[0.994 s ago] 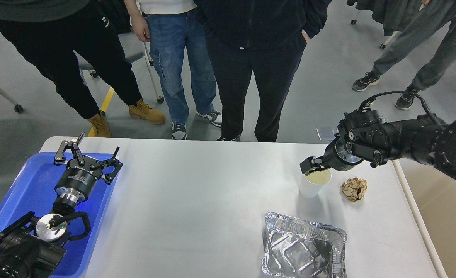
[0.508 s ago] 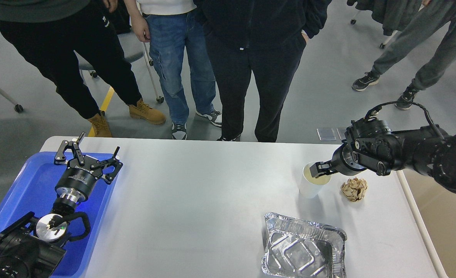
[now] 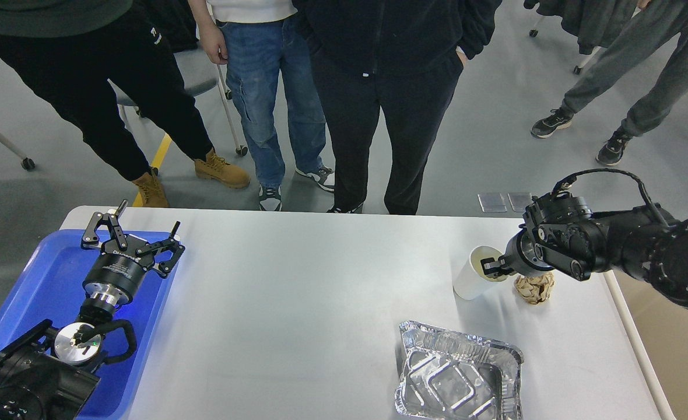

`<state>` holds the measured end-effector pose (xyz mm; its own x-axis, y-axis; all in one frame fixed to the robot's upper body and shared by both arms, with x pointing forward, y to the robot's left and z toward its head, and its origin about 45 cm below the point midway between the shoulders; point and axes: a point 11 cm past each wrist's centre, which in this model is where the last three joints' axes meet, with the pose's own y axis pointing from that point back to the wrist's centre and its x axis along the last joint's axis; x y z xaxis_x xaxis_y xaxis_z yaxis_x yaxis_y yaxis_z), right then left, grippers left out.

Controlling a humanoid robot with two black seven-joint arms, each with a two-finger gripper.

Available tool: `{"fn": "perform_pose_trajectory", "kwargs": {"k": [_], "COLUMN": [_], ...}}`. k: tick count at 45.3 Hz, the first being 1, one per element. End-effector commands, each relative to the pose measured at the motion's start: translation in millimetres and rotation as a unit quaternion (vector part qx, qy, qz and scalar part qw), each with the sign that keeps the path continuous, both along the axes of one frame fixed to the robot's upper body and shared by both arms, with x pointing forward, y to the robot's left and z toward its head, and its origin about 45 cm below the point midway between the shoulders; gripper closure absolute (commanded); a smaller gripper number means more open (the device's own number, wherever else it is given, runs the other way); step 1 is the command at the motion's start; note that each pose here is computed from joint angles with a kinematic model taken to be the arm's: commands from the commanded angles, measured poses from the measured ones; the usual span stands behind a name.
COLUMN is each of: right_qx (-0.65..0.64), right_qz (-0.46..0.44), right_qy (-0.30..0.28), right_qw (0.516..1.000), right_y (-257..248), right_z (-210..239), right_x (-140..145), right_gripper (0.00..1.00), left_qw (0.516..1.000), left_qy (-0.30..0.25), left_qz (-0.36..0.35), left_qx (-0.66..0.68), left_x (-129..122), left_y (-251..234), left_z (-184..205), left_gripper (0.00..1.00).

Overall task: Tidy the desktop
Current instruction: 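Lower the right gripper onto the white paper cup and grasp its rim, then lift the paper cup with the right gripper and carry it toward the bin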

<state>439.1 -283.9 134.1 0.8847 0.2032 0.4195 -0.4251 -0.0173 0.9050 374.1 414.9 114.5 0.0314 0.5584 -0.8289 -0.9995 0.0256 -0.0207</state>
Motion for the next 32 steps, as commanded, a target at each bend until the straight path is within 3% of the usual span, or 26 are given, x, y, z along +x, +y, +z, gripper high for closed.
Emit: {"fn": "perform_pose_trajectory", "kwargs": {"k": [1,20,32], "right_qx": [0.004,0.005,0.014], "right_qz": [-0.005,0.002,0.0], "right_qy": [0.001,-0.002,-0.001], "right_qw": [1.0,1.0,1.0], "right_y": [-2,7,-1], "right_z": [-8,34,111], "right_x": [-3,17,25], "right_gripper": [1.0,1.0,1.0], "left_qw": [1.0,1.0,1.0], "left_qy": [0.0,0.0,0.0], "left_qz": [0.001,0.001,0.0], "left_qx": [0.0,0.0,0.0], "left_x": [0,0,0], "left_y": [0,0,0], "left_z": [0,0,0], "left_gripper": [0.0,0.0,0.0]}}
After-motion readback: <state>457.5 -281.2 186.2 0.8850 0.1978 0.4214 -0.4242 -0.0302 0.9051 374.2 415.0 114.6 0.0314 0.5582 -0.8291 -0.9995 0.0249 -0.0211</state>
